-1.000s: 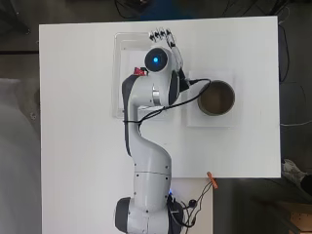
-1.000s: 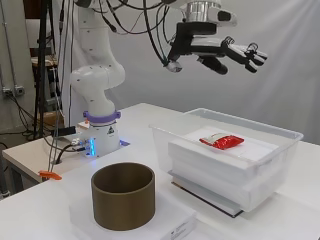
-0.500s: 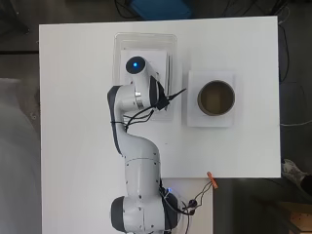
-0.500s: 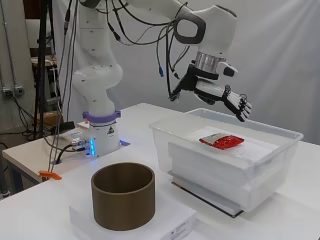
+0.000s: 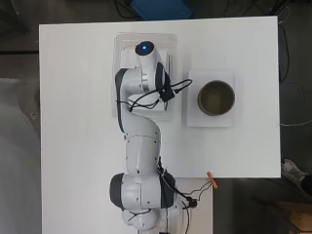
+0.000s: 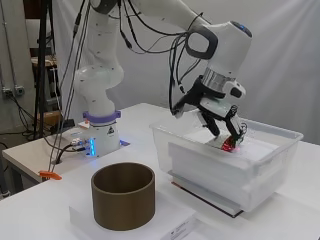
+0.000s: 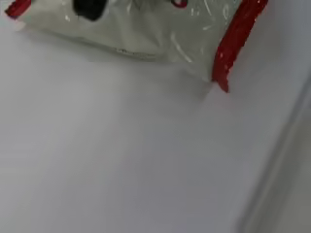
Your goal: Teleoperate dual arm-hand system to remove items from a box
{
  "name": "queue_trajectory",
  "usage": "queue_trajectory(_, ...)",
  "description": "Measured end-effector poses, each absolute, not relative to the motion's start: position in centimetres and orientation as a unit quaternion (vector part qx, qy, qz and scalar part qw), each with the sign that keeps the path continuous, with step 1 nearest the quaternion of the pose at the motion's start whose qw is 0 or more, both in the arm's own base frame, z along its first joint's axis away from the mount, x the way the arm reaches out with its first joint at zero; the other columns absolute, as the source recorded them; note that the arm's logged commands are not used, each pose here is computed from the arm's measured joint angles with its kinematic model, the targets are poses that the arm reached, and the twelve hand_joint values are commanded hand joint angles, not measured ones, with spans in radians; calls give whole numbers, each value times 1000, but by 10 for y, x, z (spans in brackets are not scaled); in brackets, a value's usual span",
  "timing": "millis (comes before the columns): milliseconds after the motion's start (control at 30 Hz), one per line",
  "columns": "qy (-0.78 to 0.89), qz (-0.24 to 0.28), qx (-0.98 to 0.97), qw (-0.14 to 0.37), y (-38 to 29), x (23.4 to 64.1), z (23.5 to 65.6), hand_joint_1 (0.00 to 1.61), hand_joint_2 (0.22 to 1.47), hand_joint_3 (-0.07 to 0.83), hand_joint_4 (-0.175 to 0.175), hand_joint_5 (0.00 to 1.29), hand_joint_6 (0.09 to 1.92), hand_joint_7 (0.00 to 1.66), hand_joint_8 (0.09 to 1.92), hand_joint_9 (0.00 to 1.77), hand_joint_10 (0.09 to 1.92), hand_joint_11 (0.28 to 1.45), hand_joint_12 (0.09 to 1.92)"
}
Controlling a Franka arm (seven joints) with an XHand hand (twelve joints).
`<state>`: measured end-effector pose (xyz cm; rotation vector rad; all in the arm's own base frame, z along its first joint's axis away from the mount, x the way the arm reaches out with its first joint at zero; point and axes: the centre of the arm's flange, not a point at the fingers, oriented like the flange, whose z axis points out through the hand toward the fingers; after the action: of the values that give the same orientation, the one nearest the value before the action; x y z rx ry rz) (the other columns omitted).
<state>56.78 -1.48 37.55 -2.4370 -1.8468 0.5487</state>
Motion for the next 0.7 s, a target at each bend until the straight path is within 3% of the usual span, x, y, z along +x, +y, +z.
queue_trajectory(67, -582, 171, -795, 6, -24, 573, 386, 516, 843, -17, -7, 141, 148, 198, 215, 355, 270, 495, 187)
queue_trajectory(100, -576, 178, -798, -1, -25, 573, 384, 457, 828, -9, 1, 86, 87, 146, 112, 307, 157, 484, 100)
queue_trajectory(167, -557, 215, -802, -11, -26, 568, 369, 371, 815, -4, 4, 23, 87, 98, 87, 274, 87, 482, 87)
queue_trajectory(200, -545, 236, -804, -12, -25, 566, 361, 710, 939, 3, -15, 279, 459, 342, 462, 536, 411, 619, 103)
queue_trajectory(233, -533, 255, -807, -13, -24, 565, 356, 874, 1060, 8, -8, 497, 855, 532, 1064, 750, 1011, 720, 677)
queue_trajectory(267, -519, 267, -812, -15, -26, 567, 356, 937, 1127, 4, 50, 653, 1051, 700, 1476, 960, 1435, 826, 1202)
queue_trajectory(300, -507, 266, -820, -14, -30, 570, 363, 958, 1159, 1, 103, 744, 1139, 794, 1676, 1065, 1678, 866, 1530)
queue_trajectory(333, -503, 256, -825, -9, -33, 575, 371, 964, 1175, 1, 132, 788, 1182, 834, 1748, 1094, 1804, 862, 1701)
queue_trajectory(400, -523, 232, -820, 18, -33, 580, 380, 1116, 1213, 2, -64, 765, 1277, 801, 1535, 1055, 1834, 787, 1779)
queue_trajectory(433, -536, 231, -811, 29, -34, 578, 378, 1155, 1224, 2, -118, 753, 1303, 787, 1473, 1030, 1807, 752, 1768)
queue_trajectory(467, -546, 232, -804, 36, -35, 576, 376, 1177, 1233, 2, -148, 741, 1244, 788, 1506, 1011, 1785, 728, 1756)
queue_trajectory(533, -554, 228, -799, 44, -39, 569, 376, 1196, 1241, 1, -170, 727, 1165, 802, 1551, 1002, 1716, 703, 1728)
queue_trajectory(633, -551, 179, -814, 44, -47, 558, 420, 1211, 1224, -2, -175, 744, 1099, 851, 1488, 1021, 1528, 675, 1633)
queue_trajectory(700, -544, 133, -828, 28, -57, 544, 473, 1270, 1180, -2, -157, 763, 1083, 903, 1279, 1049, 1279, 639, 1463)
